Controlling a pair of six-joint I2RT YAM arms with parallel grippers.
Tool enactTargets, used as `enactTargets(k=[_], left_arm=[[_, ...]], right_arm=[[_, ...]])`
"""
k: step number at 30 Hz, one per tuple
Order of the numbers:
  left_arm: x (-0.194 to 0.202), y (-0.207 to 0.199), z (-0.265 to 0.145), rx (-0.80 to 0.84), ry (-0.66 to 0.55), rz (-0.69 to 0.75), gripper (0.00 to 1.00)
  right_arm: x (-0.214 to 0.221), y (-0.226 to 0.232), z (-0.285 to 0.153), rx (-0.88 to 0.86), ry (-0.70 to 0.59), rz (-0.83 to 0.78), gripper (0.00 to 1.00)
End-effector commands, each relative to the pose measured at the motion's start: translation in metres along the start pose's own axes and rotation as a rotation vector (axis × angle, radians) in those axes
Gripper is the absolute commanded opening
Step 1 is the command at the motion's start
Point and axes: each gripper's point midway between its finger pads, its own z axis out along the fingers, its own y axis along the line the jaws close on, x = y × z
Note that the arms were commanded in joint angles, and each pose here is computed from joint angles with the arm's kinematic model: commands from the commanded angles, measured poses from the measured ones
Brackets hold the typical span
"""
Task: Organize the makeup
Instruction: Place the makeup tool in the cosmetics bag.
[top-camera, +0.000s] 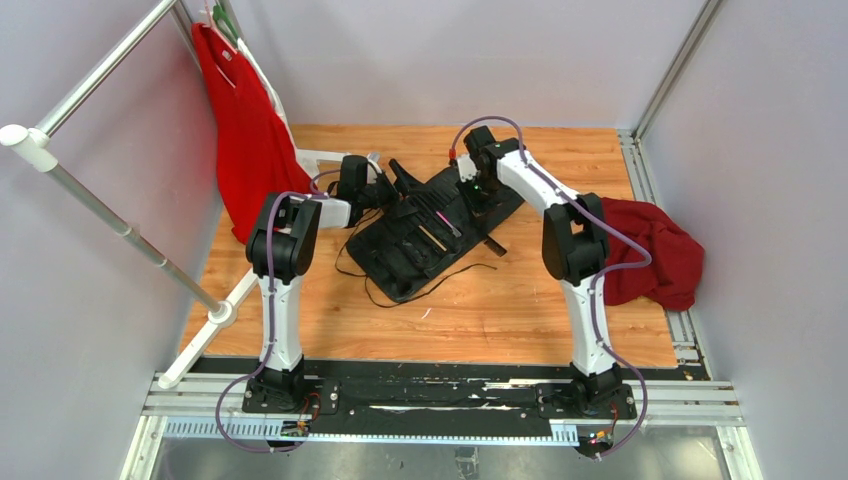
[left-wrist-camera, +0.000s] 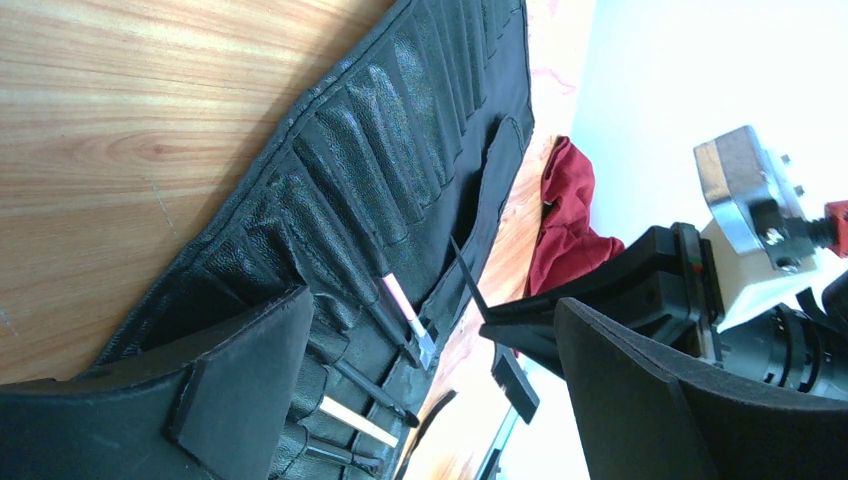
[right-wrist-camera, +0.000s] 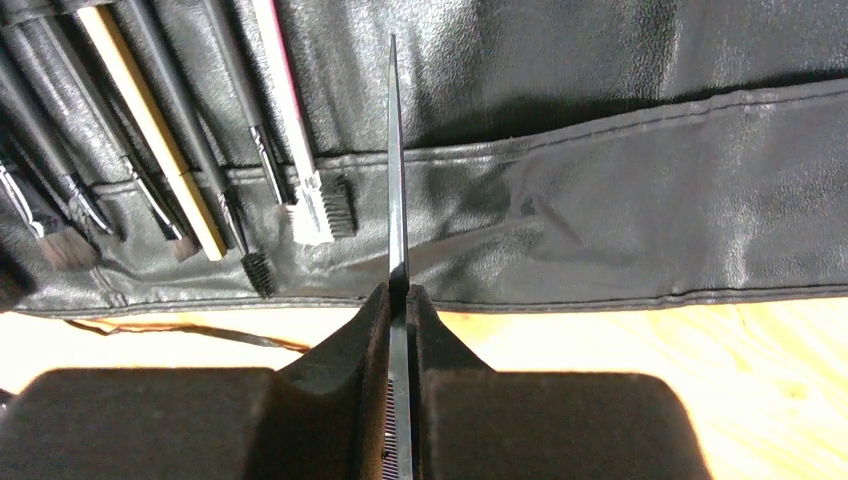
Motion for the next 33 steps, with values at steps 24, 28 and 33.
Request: enactTargets(k=[24,28,33], left_arm=[[0.003,0.021,-0.007,-0.079,0.007,-0.046,0.98],[0.003,0.021,-0.008,-0.079,0.006,-0.045,0.98],[0.004,0.022,-0.008,-0.082,0.009,-0.046,0.98]], right_arm=[[-0.003,0.005,-0.020,-0.081,0.015,-0.121,0.01],[-0.002,0.005,-0.015,-0.090,0.026,-0.120,0.01],[-0.002,0.004,-0.010,-0.095,0.035,-0.120,0.01]])
